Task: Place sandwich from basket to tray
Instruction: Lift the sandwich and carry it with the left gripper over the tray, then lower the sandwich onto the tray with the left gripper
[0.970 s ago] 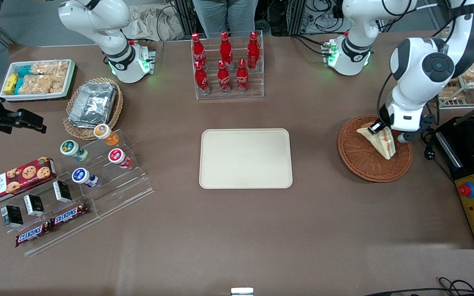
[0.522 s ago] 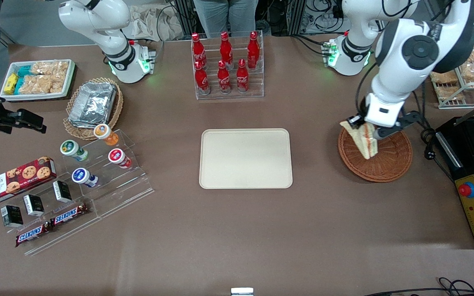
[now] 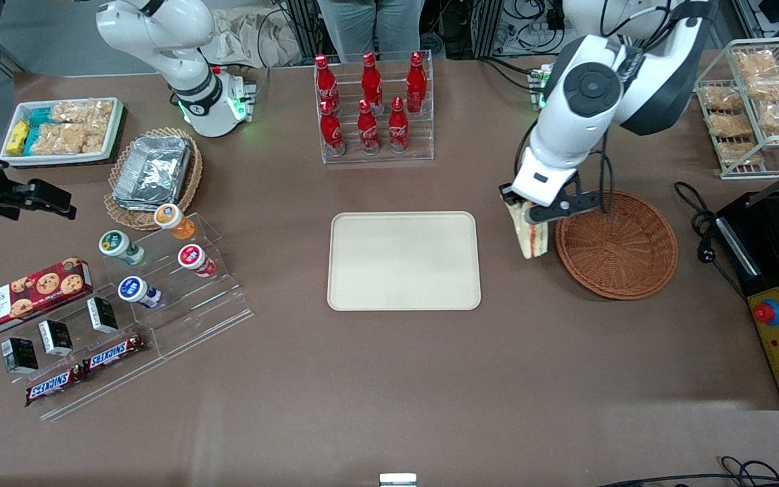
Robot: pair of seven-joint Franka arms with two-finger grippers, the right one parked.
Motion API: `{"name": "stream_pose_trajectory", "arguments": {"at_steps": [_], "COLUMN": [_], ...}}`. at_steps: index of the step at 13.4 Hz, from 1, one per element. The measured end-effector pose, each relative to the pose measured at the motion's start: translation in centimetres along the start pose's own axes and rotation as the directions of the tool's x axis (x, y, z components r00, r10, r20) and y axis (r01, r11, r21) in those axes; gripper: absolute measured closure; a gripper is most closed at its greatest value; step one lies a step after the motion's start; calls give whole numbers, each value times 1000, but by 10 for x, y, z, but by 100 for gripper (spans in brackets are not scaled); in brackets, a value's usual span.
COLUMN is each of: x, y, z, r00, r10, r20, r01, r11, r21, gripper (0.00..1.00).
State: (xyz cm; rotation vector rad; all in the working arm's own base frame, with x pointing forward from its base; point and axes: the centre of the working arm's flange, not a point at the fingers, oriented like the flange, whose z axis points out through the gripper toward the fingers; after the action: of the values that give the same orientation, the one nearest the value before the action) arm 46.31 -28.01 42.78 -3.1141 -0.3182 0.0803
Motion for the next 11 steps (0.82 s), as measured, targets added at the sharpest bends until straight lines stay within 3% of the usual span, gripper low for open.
{"name": "stream_pose_trajectory", "arguments": {"at_steps": [6, 11], "x": [-11, -13], "y": [54, 74], "z": [73, 124], "r00": [993, 982], "r10": [114, 188], "r20": [3, -13], "r01": [-114, -188], "r11": [993, 982], "r21": [-9, 15], "gripper": [78, 78]}}
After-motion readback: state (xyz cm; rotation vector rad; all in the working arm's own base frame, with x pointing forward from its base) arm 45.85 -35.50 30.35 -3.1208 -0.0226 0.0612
